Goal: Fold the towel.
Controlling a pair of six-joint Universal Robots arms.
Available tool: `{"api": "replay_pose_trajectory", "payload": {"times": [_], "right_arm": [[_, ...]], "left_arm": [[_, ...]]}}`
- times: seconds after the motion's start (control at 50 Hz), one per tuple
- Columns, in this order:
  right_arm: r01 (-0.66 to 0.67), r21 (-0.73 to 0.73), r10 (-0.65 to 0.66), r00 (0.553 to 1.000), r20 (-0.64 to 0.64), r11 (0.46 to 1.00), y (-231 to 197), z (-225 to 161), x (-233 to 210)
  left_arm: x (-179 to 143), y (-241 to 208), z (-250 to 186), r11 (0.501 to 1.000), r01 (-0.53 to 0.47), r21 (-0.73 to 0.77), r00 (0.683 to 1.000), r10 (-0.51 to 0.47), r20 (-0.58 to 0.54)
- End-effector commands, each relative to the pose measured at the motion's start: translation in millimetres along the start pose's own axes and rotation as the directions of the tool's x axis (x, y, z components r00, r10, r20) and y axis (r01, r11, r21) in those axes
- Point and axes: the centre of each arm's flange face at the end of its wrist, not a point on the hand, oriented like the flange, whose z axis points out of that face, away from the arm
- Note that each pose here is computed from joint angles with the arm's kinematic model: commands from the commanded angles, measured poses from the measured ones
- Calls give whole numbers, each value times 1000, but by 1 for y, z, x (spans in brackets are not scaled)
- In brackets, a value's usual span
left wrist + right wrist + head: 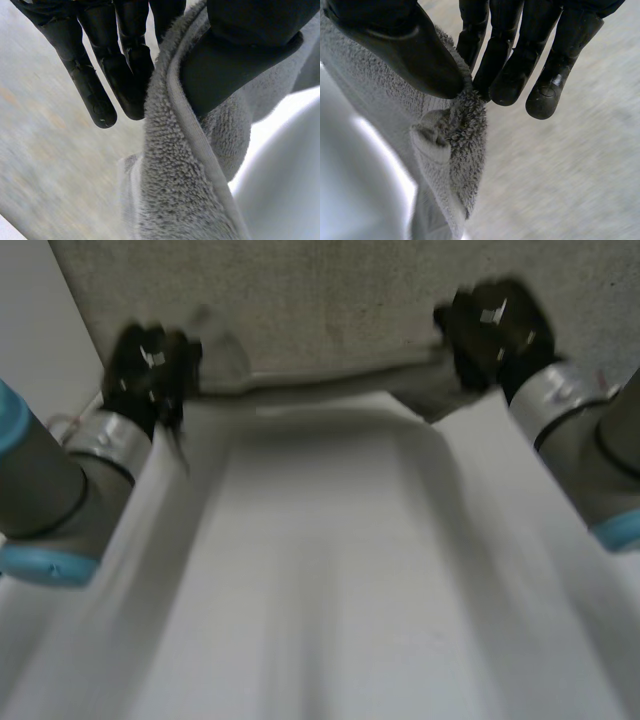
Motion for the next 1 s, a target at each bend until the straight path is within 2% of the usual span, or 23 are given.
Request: {"api": "replay_pose_trajectory", "payload": {"times": [0.02, 0.08, 0.12, 0.14, 0.18, 0.26, 0.54, 0.78, 1.0], "right_arm": [[-36, -228, 66, 990, 125, 973, 58, -28, -40], [-39, -260, 77, 988, 138, 965, 66, -34, -45], [-41, -309, 91, 985, 149, 950, 80, -41, -51], [-41, -309, 91, 985, 149, 950, 80, -41, -51], [-41, -328, 97, 983, 155, 944, 85, -45, -53], [-46, -343, 107, 981, 160, 938, 88, -49, -55], [-61, -364, 108, 988, 111, 930, 90, -62, -40], [-93, -399, 101, 995, -1, 912, 107, -60, -1], [-97, -406, 99, 995, -18, 909, 111, -60, 5]], "left_arm": [[36, 59, -18, 982, -86, -169, 991, 66, -117], [42, 71, -20, 970, -130, -203, 984, 102, -144], [53, 93, -25, 943, -217, -251, 965, 168, -201], [53, 93, -25, 943, -217, -251, 965, 169, -201], [61, 108, -30, 916, -283, -285, 944, 212, -254], [65, 116, -33, 903, -308, -301, 933, 225, -281], [60, 108, -29, 921, -271, -280, 948, 205, -242], [30, 130, -21, 904, -250, -347, 964, 201, -172], [17, 129, -21, 908, -248, -337, 968, 218, -124]]}}
